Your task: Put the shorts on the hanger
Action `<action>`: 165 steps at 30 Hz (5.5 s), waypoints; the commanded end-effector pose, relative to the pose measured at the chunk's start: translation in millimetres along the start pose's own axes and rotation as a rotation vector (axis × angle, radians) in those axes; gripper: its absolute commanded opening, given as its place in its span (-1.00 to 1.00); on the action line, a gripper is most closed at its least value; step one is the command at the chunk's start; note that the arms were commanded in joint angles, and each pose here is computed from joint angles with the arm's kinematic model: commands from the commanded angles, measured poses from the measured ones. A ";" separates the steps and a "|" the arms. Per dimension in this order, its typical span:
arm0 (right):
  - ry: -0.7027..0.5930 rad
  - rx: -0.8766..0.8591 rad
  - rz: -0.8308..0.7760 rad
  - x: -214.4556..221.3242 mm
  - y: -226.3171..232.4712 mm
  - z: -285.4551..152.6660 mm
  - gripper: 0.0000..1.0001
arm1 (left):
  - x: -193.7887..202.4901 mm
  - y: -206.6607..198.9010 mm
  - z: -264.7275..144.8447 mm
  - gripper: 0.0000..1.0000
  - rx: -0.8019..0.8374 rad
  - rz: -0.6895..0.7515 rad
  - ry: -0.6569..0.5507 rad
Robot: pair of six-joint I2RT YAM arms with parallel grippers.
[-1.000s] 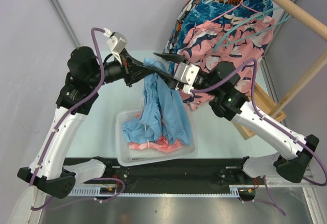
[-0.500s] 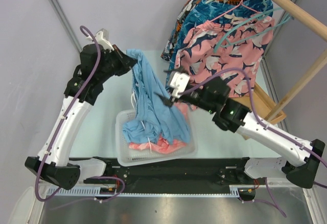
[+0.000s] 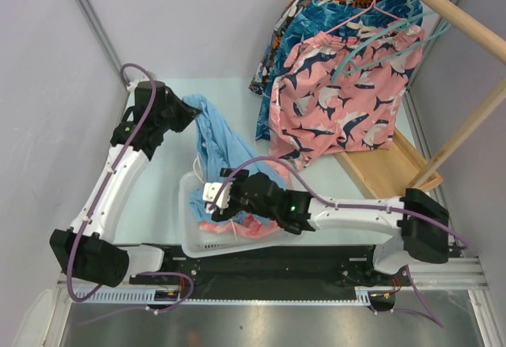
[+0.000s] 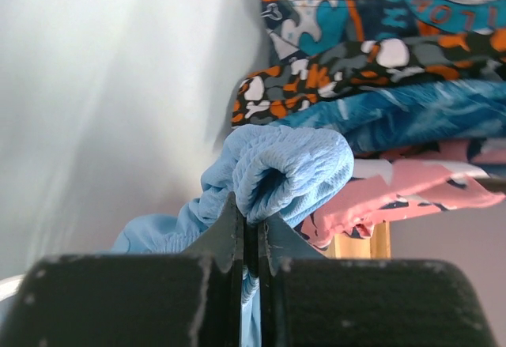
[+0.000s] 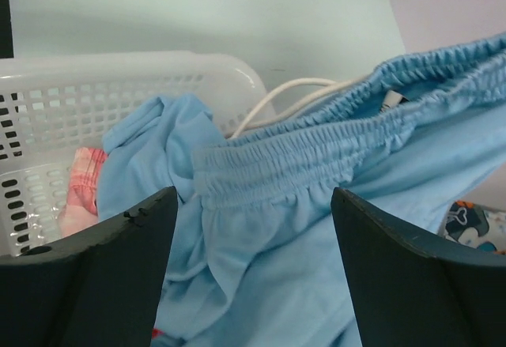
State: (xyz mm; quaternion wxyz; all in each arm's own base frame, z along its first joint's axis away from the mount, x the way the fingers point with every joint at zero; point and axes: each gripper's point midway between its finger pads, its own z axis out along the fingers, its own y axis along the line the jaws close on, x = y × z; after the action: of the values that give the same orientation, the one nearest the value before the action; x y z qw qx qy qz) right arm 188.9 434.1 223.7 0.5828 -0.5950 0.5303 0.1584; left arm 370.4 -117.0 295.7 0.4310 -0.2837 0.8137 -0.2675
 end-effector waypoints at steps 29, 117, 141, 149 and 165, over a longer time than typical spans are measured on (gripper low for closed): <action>-0.091 0.236 -0.072 -14.0 -74.7 10.1 -1.00 | 7.7 35.0 15.3 -0.90 0.018 -0.117 0.115; -0.370 0.303 0.053 -136.5 -219.0 -186.2 -1.00 | -3.6 -82.0 -236.4 -0.99 0.596 1.358 -0.335; -0.863 0.183 -0.078 -273.6 -144.0 -178.9 -1.00 | 5.2 -98.4 -269.3 -0.99 0.789 1.271 -0.390; -0.547 0.161 0.102 -171.0 -170.2 -154.9 -1.00 | 33.7 -46.2 -219.8 -0.99 0.657 1.329 -0.252; -0.049 -0.349 0.330 57.9 -71.8 -99.9 -1.00 | 140.3 81.5 -96.4 -0.99 0.507 1.381 0.213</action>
State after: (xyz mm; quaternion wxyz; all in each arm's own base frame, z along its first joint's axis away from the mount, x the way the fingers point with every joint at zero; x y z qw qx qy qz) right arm 231.9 303.7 264.3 0.4923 -0.5748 0.5680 0.3234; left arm 188.7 -135.5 215.8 0.4574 0.4233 0.7678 -0.1486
